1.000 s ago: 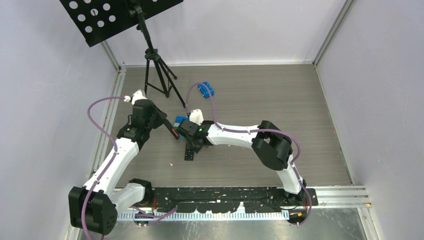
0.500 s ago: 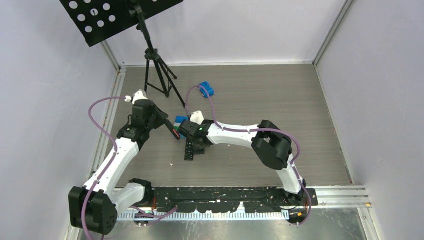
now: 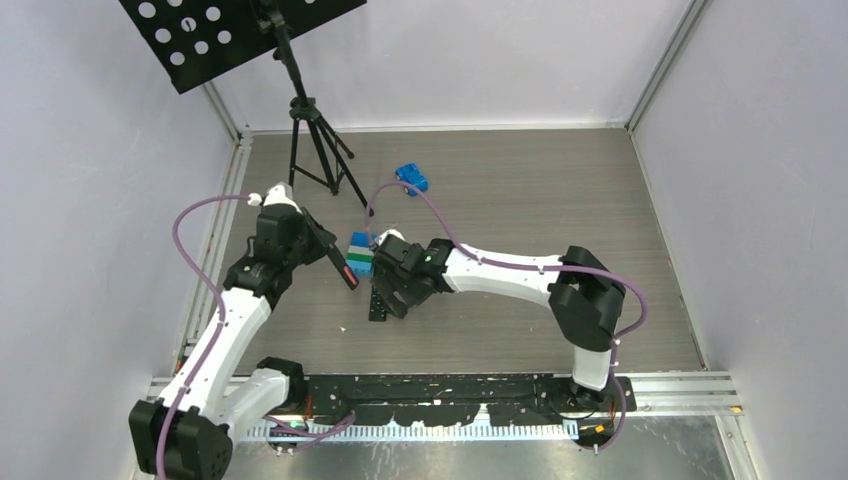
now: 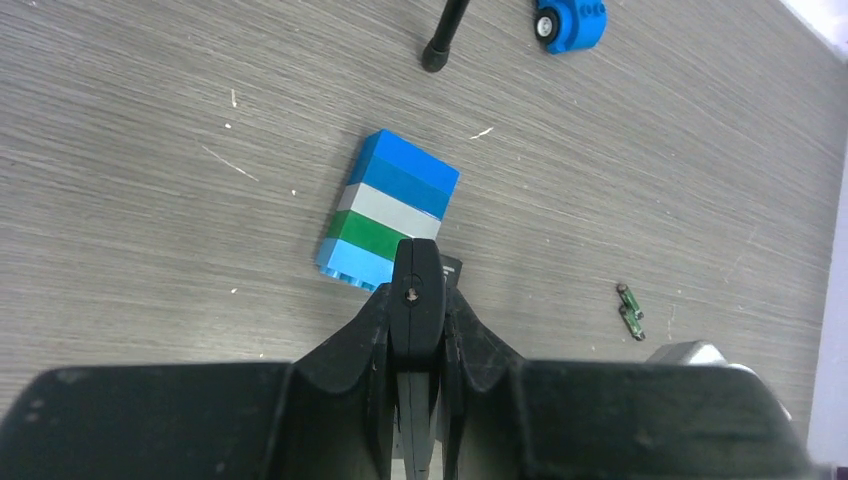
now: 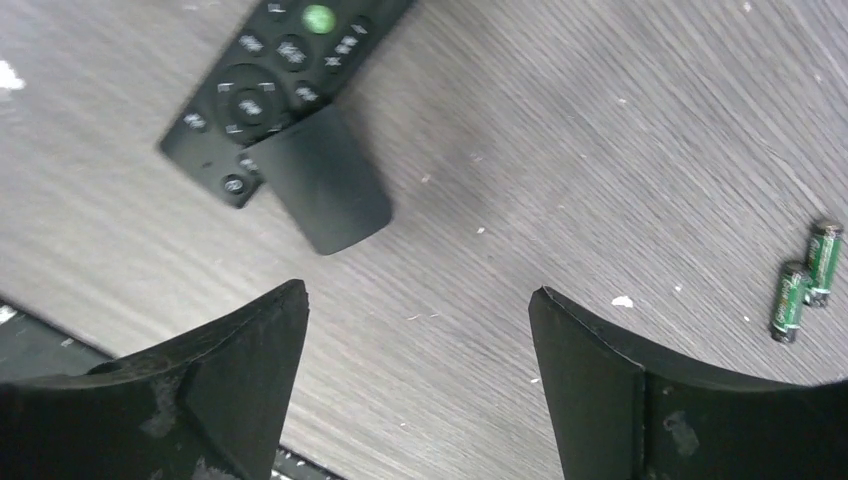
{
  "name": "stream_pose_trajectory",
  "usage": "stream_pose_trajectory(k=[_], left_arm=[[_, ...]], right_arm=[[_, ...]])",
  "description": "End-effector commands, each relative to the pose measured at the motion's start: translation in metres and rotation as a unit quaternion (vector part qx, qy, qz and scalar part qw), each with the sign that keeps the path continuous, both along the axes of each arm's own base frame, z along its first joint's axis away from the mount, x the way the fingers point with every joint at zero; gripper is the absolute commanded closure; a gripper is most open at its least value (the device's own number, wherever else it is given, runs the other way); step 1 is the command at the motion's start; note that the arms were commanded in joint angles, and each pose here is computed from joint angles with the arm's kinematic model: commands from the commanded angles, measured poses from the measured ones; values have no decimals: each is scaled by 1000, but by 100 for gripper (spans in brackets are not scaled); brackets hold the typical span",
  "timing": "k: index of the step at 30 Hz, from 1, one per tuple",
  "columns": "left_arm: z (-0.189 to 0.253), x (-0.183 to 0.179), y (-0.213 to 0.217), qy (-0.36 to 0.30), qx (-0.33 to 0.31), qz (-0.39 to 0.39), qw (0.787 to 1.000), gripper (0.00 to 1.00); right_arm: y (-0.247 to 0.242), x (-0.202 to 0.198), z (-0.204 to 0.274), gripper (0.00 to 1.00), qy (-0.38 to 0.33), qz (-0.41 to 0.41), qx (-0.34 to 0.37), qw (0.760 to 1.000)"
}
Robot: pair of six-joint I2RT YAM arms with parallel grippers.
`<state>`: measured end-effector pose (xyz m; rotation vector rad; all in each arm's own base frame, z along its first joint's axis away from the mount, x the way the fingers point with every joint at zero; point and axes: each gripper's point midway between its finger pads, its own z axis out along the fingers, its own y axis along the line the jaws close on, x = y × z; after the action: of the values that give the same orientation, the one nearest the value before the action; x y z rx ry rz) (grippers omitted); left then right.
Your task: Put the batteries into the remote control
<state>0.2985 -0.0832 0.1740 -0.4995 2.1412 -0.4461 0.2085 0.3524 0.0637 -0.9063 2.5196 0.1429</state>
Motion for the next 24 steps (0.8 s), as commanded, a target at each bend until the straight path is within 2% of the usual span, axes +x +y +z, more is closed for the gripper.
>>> stream_pose_trajectory(k=[1,8,12,14,19,24], left_arm=[[39,-13,2,-34,7,-17,999,100],[52,-32,4,-48,8,-31,998,100],[51,-38,-6,-39,-8,-57,998,100],[47,-38,-10,-29,-14,-63,998,100],[46,-39,-17,-25,-37,-68,997,100],[51,-39,-12,-34,-32,-57,997,100]], right_arm=[[25,-9,30,12,0,99,69,993],[35,-3,16,19,-15,136,66,988],[25,1,-5,35,-2,146,5,989],[24,1,-9,35,-9,154,8,988],[31,-4,-16,26,-10,184,30,983],[37,-9,-28,25,8,217,31,976]])
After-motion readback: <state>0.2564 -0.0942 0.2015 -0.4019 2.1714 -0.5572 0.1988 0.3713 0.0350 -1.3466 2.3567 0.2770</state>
